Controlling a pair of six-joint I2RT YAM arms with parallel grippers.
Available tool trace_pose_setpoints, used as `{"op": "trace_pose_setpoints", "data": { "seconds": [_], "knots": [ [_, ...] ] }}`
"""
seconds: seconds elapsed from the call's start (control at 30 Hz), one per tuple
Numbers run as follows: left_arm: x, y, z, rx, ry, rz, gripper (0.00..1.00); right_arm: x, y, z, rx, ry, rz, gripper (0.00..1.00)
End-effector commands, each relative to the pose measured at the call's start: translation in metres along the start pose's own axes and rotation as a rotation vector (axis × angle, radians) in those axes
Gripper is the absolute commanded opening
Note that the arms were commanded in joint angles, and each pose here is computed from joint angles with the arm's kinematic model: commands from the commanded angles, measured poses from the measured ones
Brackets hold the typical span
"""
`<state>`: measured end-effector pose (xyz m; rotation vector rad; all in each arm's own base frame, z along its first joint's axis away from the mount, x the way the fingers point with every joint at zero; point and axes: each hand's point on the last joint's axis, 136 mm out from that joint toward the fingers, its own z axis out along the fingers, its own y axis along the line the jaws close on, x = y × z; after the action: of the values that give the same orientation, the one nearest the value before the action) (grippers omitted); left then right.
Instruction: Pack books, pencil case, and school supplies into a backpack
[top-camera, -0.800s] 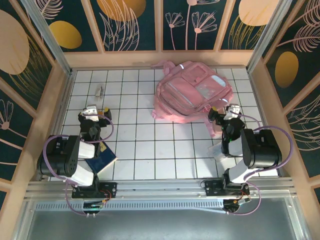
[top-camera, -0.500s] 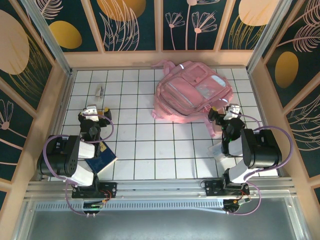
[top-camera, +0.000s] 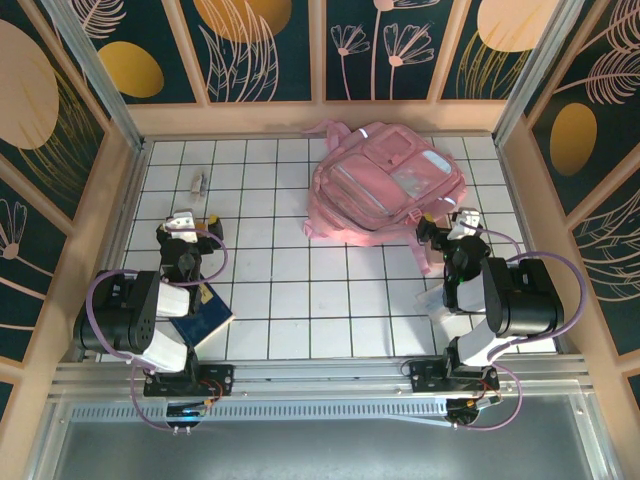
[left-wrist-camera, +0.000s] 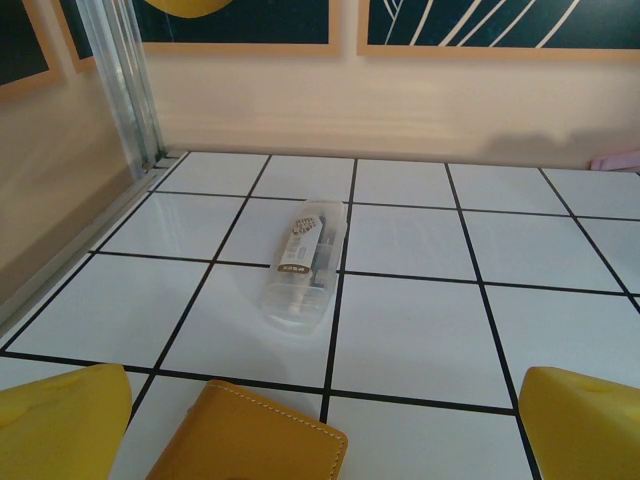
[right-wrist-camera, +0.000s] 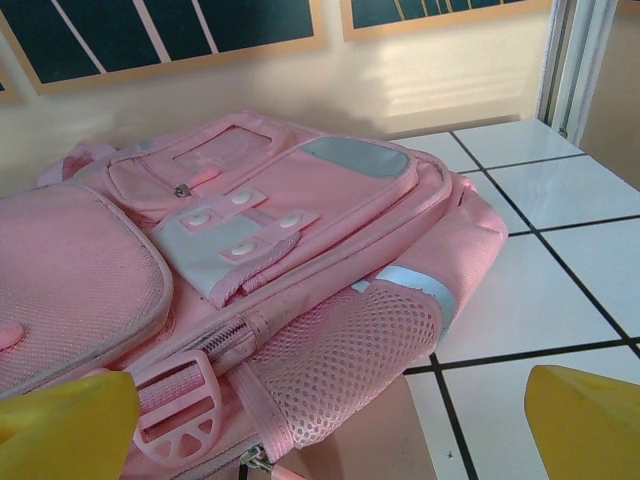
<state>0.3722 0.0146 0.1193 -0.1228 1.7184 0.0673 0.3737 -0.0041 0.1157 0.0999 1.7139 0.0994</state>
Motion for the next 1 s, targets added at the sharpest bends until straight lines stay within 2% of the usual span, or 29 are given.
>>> {"op": "trace_pose_setpoints", "data": {
  "seconds": [0.0,0.43,0.57,0.6,0.67,0.7,0.73,0.77,0.8,0.87,0.93,0.97],
  "knots": [
    [-0.018,0.002,0.002,-0.009,-0.062,-0.027,0.99,-0.011,-0.001,0.002,-0.005,-0.032,-0.014,0.99],
    [-0.018,0.002,0.002,-0.009,-0.061,-0.028,0.99,-0.012,-0.001,0.003,-0.004,-0.029,-0.01,0.99],
    [-0.028,0.008,0.001,-0.045,-0.073,-0.044,0.99,-0.035,-0.008,0.017,0.054,0.057,0.025,0.99],
    [-0.037,0.01,0.0,-0.061,-0.065,-0.053,0.99,-0.049,-0.015,0.015,0.106,0.049,0.077,0.99],
    [-0.06,0.016,-0.004,-0.1,-0.052,-0.065,0.99,-0.074,-0.039,0.003,0.262,0.046,0.317,0.99],
    [-0.073,0.022,-0.008,-0.133,-0.049,-0.099,0.99,-0.074,-0.049,-0.004,0.336,0.08,0.422,0.99],
    [-0.083,0.032,-0.012,-0.197,-0.018,-0.187,0.99,-0.077,-0.056,-0.012,0.394,0.107,0.524,0.99],
    [-0.093,0.039,-0.014,-0.248,0.026,-0.274,0.99,-0.079,-0.055,-0.014,0.386,0.147,0.588,0.99],
    [-0.103,0.035,-0.014,-0.248,0.103,-0.319,0.99,-0.081,-0.045,-0.012,0.335,0.199,0.609,0.99],
    [-0.116,0.01,-0.012,-0.131,0.223,-0.317,0.99,-0.075,-0.006,-0.005,0.224,0.342,0.558,0.95],
    [-0.114,-0.016,-0.012,-0.005,0.314,-0.392,0.99,-0.065,0.052,0.001,0.09,0.464,0.339,0.93],
    [-0.114,-0.037,-0.015,0.118,0.355,-0.374,0.99,-0.057,0.072,0.002,0.061,0.51,0.271,0.94]
  ]
}}
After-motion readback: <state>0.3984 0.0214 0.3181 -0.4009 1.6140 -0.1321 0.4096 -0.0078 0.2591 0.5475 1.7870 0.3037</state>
